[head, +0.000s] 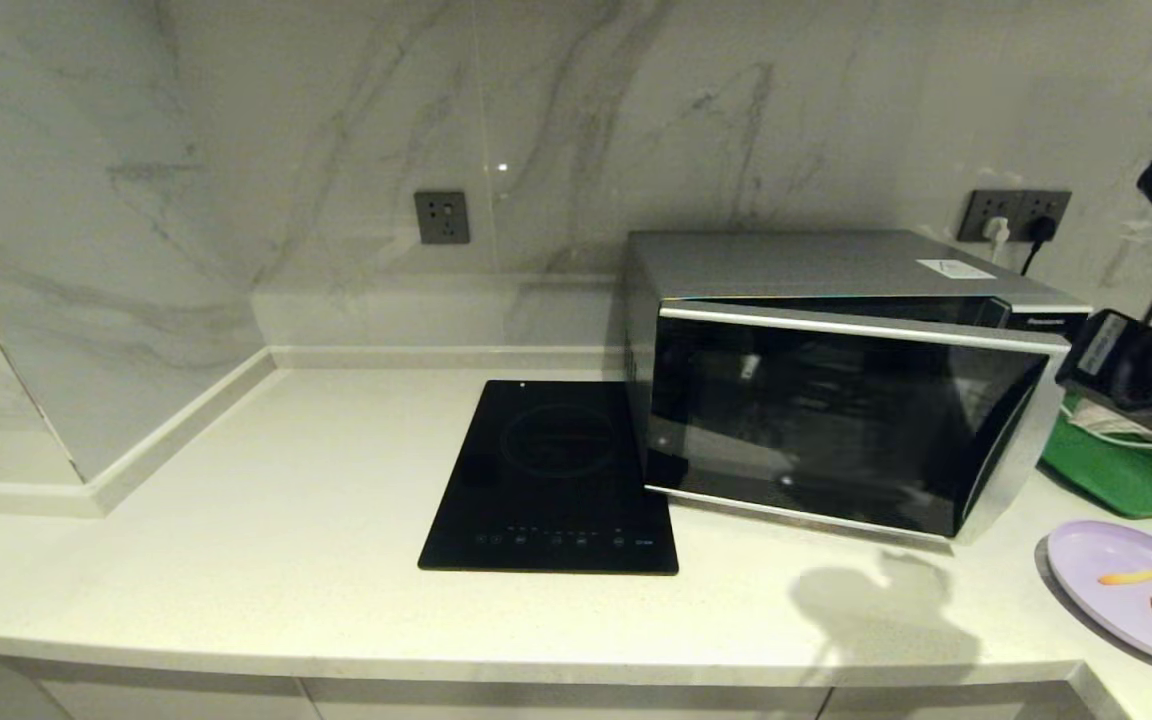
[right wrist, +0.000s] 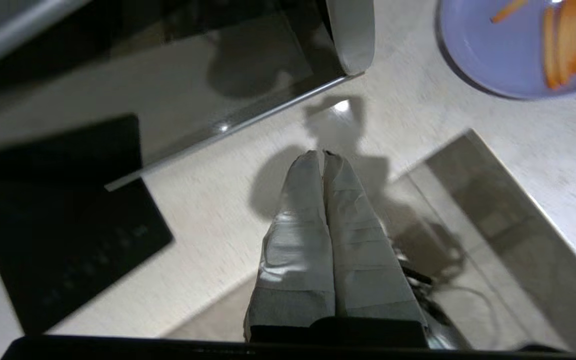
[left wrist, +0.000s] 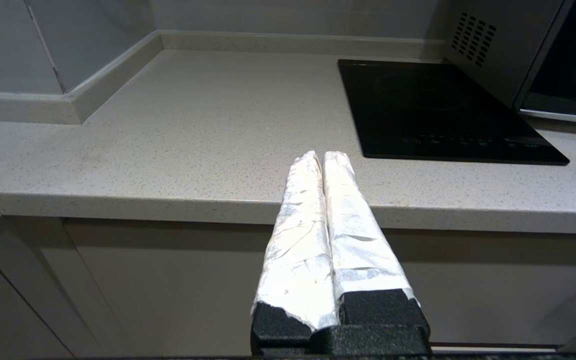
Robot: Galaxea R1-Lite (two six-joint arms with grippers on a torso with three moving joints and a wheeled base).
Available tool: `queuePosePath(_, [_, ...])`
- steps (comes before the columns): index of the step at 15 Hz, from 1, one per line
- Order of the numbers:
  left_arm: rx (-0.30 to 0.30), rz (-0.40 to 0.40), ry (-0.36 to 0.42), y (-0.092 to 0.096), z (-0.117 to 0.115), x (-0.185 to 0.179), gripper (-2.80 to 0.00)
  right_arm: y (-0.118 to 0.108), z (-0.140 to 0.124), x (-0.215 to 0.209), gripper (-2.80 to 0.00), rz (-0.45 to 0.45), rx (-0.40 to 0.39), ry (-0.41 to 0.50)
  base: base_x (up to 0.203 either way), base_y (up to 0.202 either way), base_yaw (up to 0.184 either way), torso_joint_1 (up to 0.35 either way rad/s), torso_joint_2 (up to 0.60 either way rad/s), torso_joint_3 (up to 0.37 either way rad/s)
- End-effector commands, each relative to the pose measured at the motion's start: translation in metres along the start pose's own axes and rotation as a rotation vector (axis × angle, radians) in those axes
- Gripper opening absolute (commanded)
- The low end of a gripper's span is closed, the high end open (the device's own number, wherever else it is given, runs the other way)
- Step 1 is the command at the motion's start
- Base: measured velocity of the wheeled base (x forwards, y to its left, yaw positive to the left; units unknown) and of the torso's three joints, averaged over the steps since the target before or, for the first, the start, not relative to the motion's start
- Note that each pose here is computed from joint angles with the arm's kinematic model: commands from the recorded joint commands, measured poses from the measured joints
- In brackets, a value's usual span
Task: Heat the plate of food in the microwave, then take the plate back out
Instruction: Close the microwave oven
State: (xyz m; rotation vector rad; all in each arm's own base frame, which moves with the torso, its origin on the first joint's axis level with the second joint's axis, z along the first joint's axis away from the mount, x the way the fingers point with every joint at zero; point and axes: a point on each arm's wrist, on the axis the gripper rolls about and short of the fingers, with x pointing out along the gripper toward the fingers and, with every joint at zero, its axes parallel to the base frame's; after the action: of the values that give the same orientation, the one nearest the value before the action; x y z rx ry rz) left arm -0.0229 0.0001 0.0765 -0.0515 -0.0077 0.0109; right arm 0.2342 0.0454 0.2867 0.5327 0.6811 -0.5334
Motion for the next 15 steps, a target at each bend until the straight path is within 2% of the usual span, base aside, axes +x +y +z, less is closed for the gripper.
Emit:
queuePosePath(1, [-0.001, 0.0, -0.001, 0.0, 0.0, 0.0, -2.8, 0.003, 0.021, 0.044, -2.8, -0.01, 0.075, 0.013, 0.0, 0.0, 0.0, 0.0, 0.0, 0.0])
queuePosePath(4, [-0.001, 0.001, -0.001, 0.0, 0.0, 0.0, -2.8, 0.007, 0.049, 0.086, -2.8, 0.069, 0.153, 0.011, 0.0, 0.0, 0.0, 0.0, 0.0, 0.0])
queuePosePath(7, [-0.001, 0.0, -0.001, 0.0, 0.0, 0.0, -2.8, 0.01, 0.071, 0.107, -2.8, 0.142, 0.2, -0.02, 0.0, 0.0, 0.0, 0.0, 0.0, 0.0])
queuePosePath(10, [-0.001, 0.001, -0.002, 0.0, 0.0, 0.0, -2.8, 0.008, 0.083, 0.12, -2.8, 0.143, 0.223, -0.048, 0.0, 0.0, 0.0, 0.0, 0.0, 0.0])
queuePosePath(15, [-0.001, 0.001, -0.002, 0.0, 0.0, 0.0, -2.8, 0.0, 0.087, 0.124, -2.8, 0.12, 0.239, -0.05, 0.0, 0.0, 0.0, 0.0, 0.0, 0.0])
